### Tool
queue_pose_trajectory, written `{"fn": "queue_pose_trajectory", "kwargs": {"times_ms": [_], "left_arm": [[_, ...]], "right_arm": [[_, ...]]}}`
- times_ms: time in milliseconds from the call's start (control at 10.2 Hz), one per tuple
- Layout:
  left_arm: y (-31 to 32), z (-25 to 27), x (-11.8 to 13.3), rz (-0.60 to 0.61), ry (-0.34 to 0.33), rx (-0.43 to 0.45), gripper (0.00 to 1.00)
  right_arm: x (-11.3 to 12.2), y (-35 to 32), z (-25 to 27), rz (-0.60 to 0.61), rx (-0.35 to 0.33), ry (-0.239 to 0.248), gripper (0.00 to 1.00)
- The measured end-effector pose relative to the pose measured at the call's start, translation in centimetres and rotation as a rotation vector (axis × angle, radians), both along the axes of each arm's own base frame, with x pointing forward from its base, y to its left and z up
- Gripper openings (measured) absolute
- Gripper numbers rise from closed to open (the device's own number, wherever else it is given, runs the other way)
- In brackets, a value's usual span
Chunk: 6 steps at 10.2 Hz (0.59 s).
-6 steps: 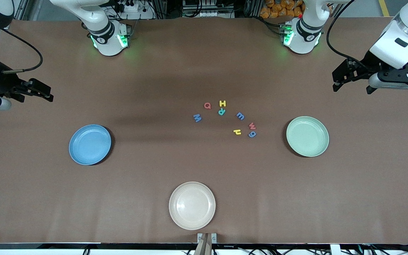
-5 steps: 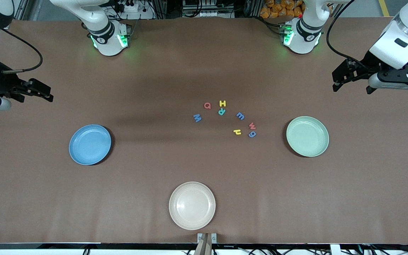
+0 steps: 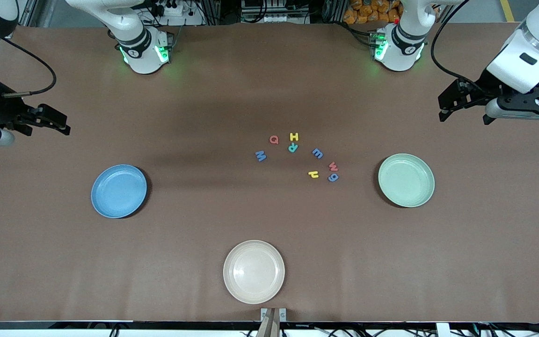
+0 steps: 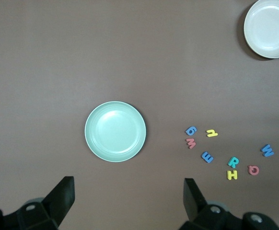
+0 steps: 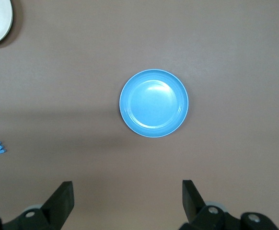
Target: Sort uppercase to blue plate, lowercase to green plate
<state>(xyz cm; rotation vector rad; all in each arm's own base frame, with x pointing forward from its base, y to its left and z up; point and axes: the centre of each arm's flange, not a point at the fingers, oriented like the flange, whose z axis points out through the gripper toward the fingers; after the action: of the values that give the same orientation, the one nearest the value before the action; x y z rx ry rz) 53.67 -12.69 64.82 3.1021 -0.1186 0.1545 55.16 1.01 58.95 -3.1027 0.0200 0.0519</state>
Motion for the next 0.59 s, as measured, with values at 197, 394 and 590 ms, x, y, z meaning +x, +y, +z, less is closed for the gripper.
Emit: {"fn": "queue_pose_trajectory", "kwargs": {"times_ms": [197,394,590], "left_arm": [[0.18,-0.15,0.04,0.003,0.003,0.001,1.00],[0.30,-0.42,0.07,0.005,0.008,0.002,1.00],[0.62,-0.58,0.14,0.011,0.012,0.002,1.00]], "right_arm": [[0.03,0.07,0.12,0.001,0.000,-0.004,1.00],[0.03,0.08,0.17,0.001,0.000,-0.005,1.00],[0.02,0.08,0.17,0.002,0.000,-0.004,1.00]]}}
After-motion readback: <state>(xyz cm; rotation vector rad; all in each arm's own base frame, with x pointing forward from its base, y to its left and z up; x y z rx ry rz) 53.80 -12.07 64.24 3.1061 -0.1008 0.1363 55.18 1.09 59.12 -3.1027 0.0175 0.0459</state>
